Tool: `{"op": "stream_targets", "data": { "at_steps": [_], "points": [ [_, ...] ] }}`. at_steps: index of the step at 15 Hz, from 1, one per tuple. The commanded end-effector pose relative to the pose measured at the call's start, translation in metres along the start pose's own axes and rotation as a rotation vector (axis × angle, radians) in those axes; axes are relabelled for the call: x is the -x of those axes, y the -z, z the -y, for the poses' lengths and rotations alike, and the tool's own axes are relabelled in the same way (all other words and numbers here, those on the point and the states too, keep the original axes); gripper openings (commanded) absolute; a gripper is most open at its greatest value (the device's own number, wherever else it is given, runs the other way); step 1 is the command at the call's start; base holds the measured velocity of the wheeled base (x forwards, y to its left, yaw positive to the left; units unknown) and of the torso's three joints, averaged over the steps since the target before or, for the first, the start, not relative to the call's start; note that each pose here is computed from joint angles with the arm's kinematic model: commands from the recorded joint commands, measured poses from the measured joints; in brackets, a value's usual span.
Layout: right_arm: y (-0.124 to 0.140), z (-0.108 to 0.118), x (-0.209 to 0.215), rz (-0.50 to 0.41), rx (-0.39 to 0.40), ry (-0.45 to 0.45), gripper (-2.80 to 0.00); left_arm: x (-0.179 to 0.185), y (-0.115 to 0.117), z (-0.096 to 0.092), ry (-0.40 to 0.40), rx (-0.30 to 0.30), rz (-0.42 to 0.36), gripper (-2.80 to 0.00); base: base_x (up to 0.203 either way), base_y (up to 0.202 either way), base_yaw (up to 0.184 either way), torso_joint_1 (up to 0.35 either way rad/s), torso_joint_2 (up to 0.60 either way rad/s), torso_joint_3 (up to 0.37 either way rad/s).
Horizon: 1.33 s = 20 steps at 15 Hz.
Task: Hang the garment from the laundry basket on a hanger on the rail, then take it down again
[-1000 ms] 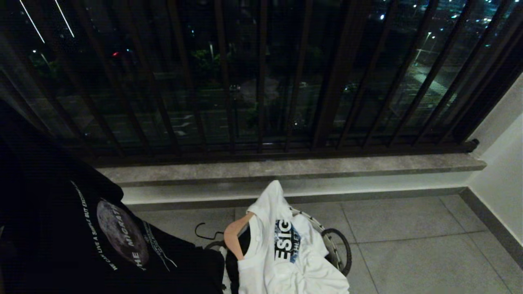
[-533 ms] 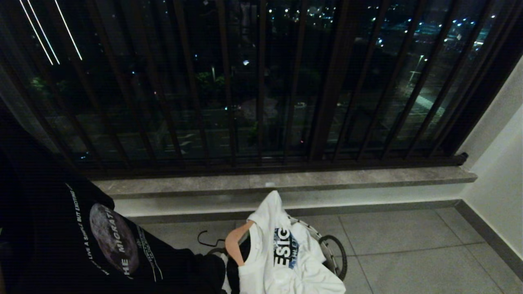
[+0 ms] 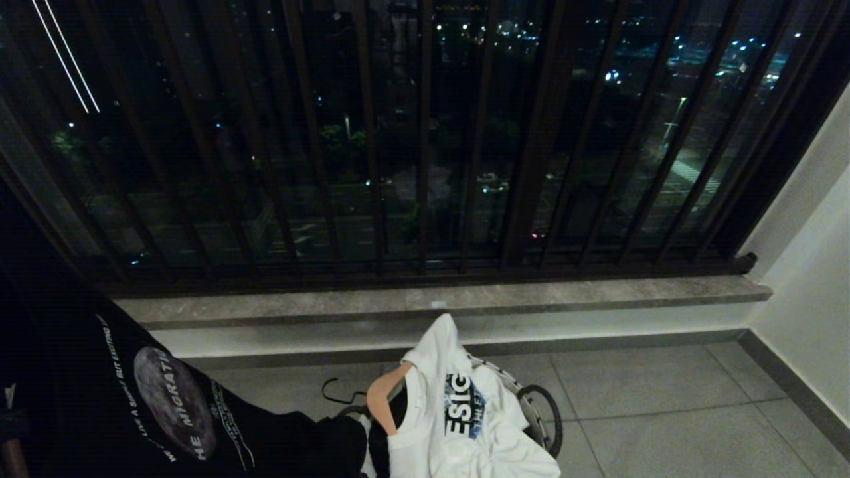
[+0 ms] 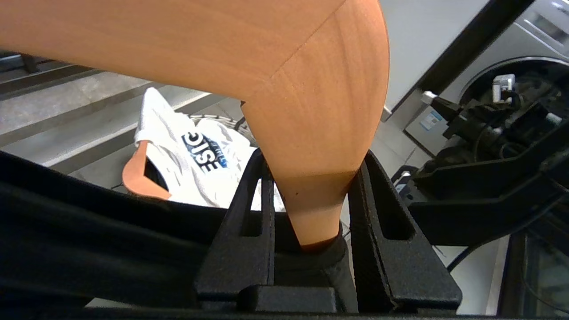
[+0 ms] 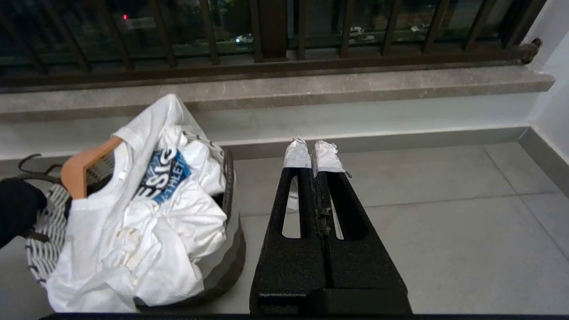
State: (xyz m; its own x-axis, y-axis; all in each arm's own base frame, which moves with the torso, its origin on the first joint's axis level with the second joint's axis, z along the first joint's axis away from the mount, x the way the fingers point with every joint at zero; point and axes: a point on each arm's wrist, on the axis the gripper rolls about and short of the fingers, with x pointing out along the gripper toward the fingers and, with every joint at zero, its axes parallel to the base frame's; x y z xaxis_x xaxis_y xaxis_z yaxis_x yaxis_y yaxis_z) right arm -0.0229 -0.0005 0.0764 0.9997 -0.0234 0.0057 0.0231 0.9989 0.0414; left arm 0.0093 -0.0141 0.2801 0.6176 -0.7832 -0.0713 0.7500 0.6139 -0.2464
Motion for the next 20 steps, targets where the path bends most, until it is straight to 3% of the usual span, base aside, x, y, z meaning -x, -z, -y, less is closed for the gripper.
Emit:
{"op": "stream_targets", "data": {
  "at_steps": [1, 10, 16, 20],
  "points": [
    [0.000, 0.000, 0.000, 0.000, 0.001, 0.000, -2.80, -0.001, -0.001, 0.000, -0.004, 0.006, -0.001, -2.80, 0.000, 0.000, 0.000, -0.012, -0.22, -0.222],
    [0.000, 0.000, 0.000, 0.000, 0.001, 0.000, -2.80, 0.000, -0.002, 0.000, -0.008, 0.004, 0.007, -2.80, 0.000, 0.000, 0.000, 0.031, -0.41, -0.377],
    [0.000, 0.000, 0.000, 0.000, 0.001, 0.000, -2.80, -0.004, -0.033, 0.007, 0.007, 0.004, 0.063, -2.80, 0.000, 0.000, 0.000, 0.125, -0.48, -0.362],
    [0.000, 0.000, 0.000, 0.002, 0.001, 0.000, -2.80, -0.003, -0.037, 0.008, 0.007, -0.004, 0.077, -2.80, 0.000, 0.000, 0.000, 0.161, -0.51, -0.343]
  ]
}}
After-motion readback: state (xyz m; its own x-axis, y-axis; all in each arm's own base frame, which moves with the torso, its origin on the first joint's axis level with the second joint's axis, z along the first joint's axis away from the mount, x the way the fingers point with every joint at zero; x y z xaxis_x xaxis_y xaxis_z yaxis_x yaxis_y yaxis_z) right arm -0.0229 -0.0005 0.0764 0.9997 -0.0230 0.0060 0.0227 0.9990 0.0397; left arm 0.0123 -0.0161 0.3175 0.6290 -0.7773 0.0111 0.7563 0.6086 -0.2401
